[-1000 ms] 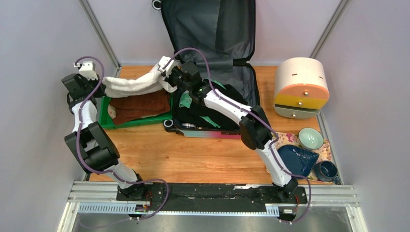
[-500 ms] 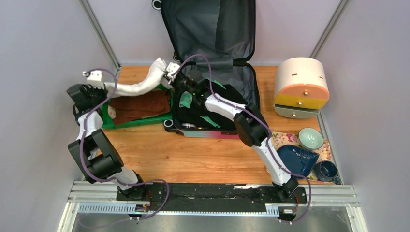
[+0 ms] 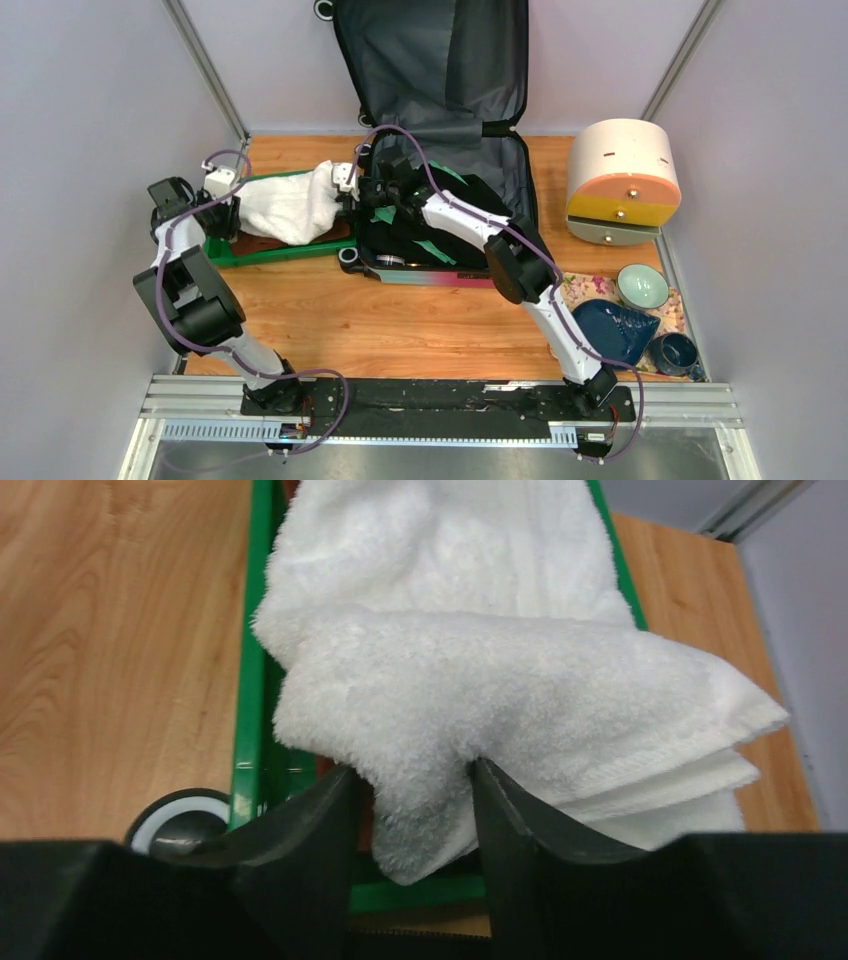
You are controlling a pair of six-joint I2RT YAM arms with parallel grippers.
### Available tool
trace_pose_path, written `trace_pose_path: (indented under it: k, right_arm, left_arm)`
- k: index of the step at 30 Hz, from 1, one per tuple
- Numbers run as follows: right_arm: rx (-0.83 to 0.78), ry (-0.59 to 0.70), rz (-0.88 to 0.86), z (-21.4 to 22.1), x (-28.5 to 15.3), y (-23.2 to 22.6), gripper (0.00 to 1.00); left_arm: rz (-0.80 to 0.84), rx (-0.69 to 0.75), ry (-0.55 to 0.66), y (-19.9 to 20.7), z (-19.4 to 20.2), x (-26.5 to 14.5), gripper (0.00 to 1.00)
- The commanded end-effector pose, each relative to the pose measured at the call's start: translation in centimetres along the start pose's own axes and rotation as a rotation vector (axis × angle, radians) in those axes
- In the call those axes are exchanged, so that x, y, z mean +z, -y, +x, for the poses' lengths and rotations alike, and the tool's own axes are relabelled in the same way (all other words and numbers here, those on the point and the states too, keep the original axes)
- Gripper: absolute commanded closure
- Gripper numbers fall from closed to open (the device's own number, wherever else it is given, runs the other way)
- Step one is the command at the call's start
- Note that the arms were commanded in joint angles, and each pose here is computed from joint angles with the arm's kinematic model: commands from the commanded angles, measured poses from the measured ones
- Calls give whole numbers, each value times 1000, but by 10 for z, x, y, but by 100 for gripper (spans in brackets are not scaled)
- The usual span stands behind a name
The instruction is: Open, take out, and arrange the luggage
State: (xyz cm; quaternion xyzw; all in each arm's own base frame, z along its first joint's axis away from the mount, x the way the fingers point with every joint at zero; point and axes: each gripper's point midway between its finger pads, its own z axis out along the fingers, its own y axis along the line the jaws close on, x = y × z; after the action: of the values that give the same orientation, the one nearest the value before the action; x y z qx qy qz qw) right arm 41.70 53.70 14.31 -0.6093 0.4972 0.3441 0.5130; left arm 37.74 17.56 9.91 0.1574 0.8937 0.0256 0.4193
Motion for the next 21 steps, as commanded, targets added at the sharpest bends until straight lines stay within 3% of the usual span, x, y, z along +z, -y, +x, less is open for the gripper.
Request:
trace_pose_path:
  k: [1, 2, 3, 5, 12, 21]
  right_arm:
    - [-57, 19, -194, -50, -21, -31, 42]
    - [-66, 15, -193, -54, -23, -31, 32]
    - [-75, 17, -186, -63, -28, -29, 29]
    - [-67, -6, -174, -66, -34, -28, 23]
    - [-104, -30, -135, -100, -70, -30, 18]
    - [111, -46, -8, -124, -118, 4, 18]
  left_arm:
    - [68, 10, -24, -8, -21, -15, 49]
    - [79, 7, -23, -11, -33, -22, 46]
    - [91, -2, -21, -12, -37, -23, 39]
    - [80, -32, -13, -21, -56, -32, 37]
    - [8, -87, -23, -40, -84, -56, 33]
    - [108, -123, 107, -22, -127, -69, 34]
